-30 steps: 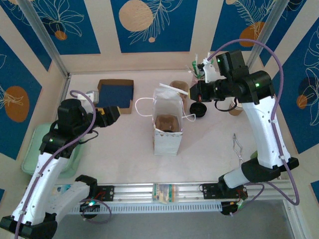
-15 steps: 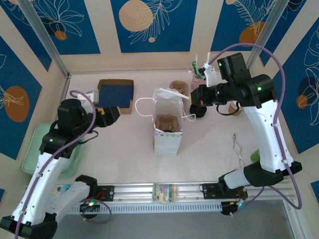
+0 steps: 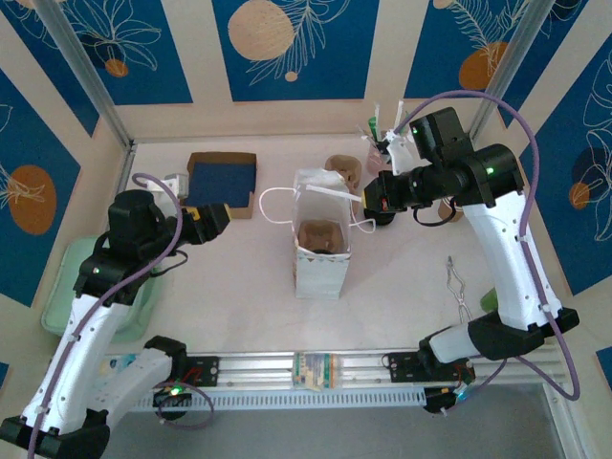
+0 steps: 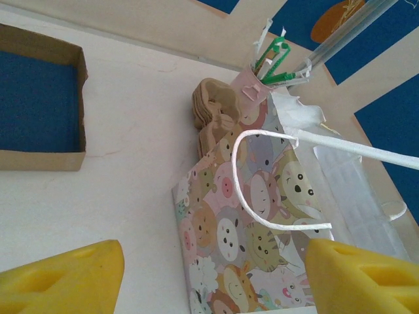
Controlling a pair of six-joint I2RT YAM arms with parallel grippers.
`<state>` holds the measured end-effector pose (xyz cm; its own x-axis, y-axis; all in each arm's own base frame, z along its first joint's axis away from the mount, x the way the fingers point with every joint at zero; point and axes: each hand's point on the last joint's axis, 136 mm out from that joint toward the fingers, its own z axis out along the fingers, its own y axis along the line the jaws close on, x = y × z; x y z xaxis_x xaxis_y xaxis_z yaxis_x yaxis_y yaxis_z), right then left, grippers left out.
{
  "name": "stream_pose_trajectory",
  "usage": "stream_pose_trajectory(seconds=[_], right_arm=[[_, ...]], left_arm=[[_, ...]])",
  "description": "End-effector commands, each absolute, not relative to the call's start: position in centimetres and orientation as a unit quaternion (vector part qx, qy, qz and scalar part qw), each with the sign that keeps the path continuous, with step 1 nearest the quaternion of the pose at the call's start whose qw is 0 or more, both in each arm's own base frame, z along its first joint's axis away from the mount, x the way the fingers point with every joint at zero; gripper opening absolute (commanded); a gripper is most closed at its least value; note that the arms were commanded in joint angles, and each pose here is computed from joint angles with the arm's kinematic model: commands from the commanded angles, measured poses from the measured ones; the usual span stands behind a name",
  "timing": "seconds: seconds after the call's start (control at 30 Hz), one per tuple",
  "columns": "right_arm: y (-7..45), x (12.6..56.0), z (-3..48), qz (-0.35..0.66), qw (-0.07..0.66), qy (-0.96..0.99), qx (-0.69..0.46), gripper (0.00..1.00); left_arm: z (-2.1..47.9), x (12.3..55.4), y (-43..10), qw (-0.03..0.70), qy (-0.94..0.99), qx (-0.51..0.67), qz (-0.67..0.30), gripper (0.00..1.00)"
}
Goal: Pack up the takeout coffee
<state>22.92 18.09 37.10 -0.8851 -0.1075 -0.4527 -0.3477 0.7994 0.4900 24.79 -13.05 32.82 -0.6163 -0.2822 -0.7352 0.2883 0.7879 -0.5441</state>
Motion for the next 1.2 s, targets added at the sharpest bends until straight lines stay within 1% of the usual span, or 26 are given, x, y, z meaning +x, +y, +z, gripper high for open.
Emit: stream_pose_trajectory(seconds=[0.0,0.43,0.93,1.17], right_arm=[[18.4,22.2,36.4,0.297,0.178,0.931,-0.117,0.0],[18.5,23.8,34.7,0.248,0.146,0.954,-0.088,0.0],[19.1,25.9,33.9,0.167,0.143,0.972,-0.087,0.0],[20.1,26.8,33.8,0.156,0.143,0.973,-0.095,0.0]], left_arm=[[33.9,24.3,-13.4,0.446,0.831,0.023,-0.332,0.73],[33.7,24.4,-13.3,0.447,0.832,0.024,-0.327,0.74],[33.3,24.1,-13.0,0.446,0.836,0.023,-0.318,0.74],[32.9,24.2,-13.0,0.443,0.839,0.024,-0.315,0.74]])
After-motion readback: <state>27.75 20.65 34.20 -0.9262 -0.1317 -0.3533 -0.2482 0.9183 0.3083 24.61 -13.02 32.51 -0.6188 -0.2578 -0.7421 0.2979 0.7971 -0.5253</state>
